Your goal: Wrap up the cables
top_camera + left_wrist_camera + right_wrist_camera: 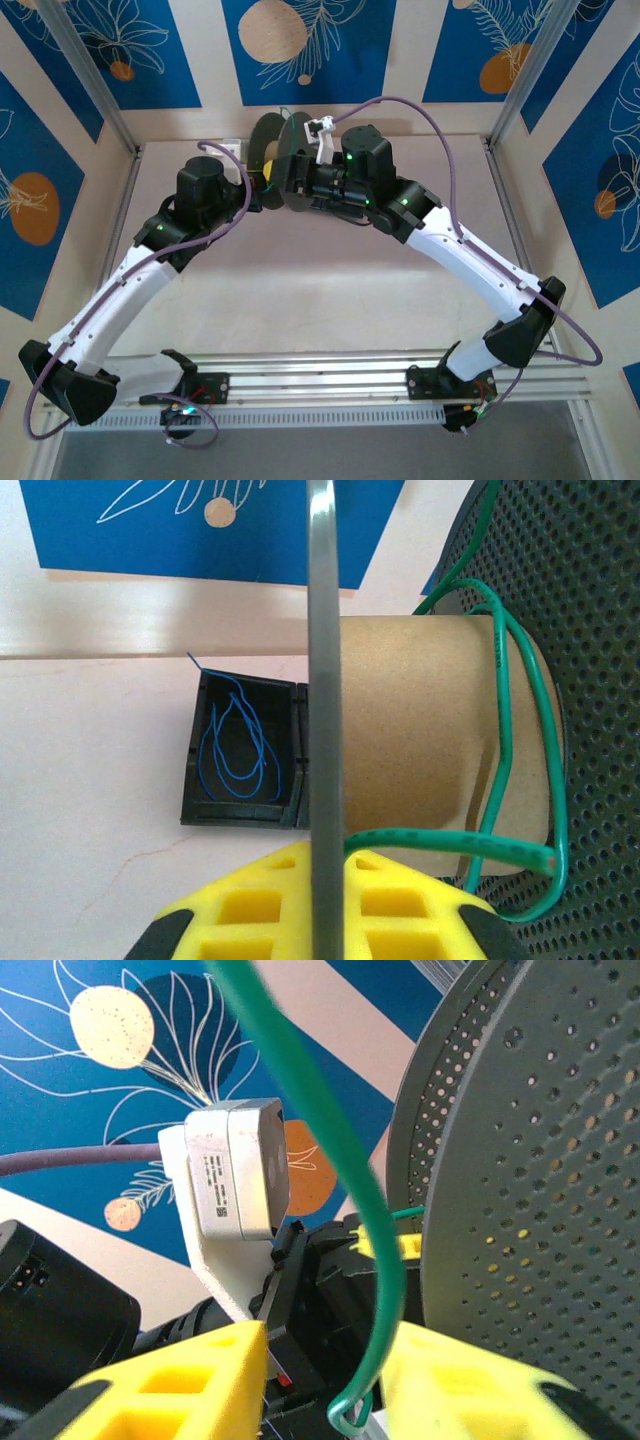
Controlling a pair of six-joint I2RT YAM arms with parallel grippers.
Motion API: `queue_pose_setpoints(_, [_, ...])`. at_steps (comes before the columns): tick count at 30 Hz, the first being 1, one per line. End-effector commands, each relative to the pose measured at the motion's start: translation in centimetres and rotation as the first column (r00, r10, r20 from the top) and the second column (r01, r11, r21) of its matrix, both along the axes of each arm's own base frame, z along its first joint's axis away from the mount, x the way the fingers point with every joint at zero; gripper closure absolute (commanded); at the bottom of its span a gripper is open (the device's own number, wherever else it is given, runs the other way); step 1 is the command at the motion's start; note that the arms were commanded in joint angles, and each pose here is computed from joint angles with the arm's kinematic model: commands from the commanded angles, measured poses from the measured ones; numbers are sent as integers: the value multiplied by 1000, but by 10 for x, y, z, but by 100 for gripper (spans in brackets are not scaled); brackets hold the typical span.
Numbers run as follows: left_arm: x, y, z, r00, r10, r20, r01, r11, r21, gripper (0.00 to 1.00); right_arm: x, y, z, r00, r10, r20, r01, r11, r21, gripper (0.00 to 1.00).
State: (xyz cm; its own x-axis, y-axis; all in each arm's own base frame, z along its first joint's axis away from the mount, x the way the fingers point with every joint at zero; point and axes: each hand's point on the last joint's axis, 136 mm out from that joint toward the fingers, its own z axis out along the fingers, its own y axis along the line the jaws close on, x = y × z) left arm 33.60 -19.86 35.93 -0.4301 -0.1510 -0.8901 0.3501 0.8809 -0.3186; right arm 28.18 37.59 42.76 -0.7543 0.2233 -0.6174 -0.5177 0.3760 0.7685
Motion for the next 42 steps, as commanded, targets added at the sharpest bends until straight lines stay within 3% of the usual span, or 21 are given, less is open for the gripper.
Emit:
queue_pose_setpoints(1, [-1,-2,53,991,6,137,4,997,-74,100,4,7,0,1000,-3,-9,3,1000,30,70])
queue_pose_setpoints(4, [0,-2,53,991,7,133,3,997,-75,100,4,9,-2,1000,6,-14,-5,999,32,83])
queue_pose_setpoints(6, [0,-2,54,992,12,126,-1,997,-82,100,2,9,-4,1000,10,-15,-9,1000,28,98])
queue_pose_setpoints(7, [0,-1,55,993,21,119,-11,997,-82,100,1,8,-4,1000,10,-11,-10,1000,28,100])
queue_pose_setpoints(14, [15,25,72,990,138,15,-133,976,-175,100,-49,8,-22,978,168,125,-158,984,-82,100])
queue_pose_setpoints(18, [32,39,89,989,134,-55,-144,933,-329,100,-85,5,-58,945,281,168,-253,952,-172,100])
queue_pose_setpoints(23, [48,54,104,988,129,-91,-156,877,-454,100,-114,0,-115,916,380,130,-323,890,-323,100])
queue_pose_setpoints(28, [53,69,117,991,96,-92,-130,844,-519,100,-95,-45,-186,975,221,40,-173,855,-489,100])
queue_pose_setpoints(31, [51,72,121,996,30,-88,-74,829,-555,100,-69,-87,-208,998,69,-6,-63,861,-505,100])
queue_pose_setpoints(38, [32,60,131,981,-195,-14,155,819,-553,100,-17,-153,-214,994,-102,-38,74,888,-453,100])
queue_pose_setpoints(42, [23,66,128,973,-231,-10,188,815,-548,100,13,-191,-221,978,-192,-84,137,889,-437,100])
